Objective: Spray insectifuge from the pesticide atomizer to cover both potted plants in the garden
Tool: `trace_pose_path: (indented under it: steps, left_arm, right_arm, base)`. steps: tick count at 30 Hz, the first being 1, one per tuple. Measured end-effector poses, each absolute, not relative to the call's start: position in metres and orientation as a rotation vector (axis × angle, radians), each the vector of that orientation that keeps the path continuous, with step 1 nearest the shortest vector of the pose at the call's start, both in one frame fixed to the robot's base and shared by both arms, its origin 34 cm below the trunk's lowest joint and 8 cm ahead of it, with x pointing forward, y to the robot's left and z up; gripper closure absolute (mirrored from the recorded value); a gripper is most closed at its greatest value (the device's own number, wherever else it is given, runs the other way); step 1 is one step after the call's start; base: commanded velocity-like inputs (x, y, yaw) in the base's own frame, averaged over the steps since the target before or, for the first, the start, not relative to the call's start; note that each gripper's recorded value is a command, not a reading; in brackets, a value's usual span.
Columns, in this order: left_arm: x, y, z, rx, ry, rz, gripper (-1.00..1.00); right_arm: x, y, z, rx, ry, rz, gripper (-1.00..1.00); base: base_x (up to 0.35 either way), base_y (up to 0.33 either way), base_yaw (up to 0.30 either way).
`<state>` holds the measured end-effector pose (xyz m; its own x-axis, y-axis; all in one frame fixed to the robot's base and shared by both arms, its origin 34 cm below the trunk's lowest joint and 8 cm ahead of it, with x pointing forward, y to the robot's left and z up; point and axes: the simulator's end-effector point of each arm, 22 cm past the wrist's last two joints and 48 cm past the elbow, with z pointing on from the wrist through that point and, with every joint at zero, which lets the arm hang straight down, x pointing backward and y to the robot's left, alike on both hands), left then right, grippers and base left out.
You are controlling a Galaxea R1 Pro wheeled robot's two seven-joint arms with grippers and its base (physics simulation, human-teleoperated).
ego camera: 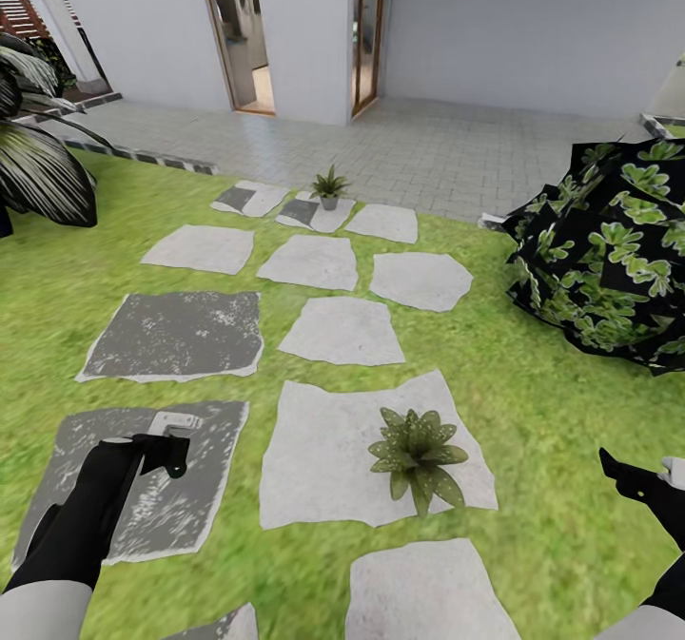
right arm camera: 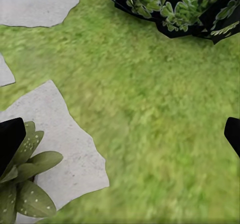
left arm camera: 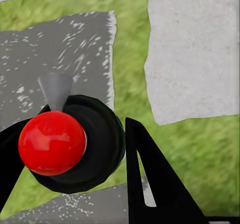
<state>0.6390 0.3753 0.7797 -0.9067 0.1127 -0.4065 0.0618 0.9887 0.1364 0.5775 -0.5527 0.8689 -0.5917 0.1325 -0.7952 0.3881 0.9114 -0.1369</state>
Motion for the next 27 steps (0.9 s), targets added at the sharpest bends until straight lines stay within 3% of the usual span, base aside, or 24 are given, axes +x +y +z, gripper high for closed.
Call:
trace_pose_path:
  steps: [27]
  left_arm:
    - [0.6420, 0.3728, 0.7864, 0.123, 2.695, 0.156, 1.00]
  right_arm:
    - [0.5788, -0.5533, 0.8754, 0.373, 2.183, -0.372, -1.00]
  base:
    - [0.000, 0.000, 0.000]
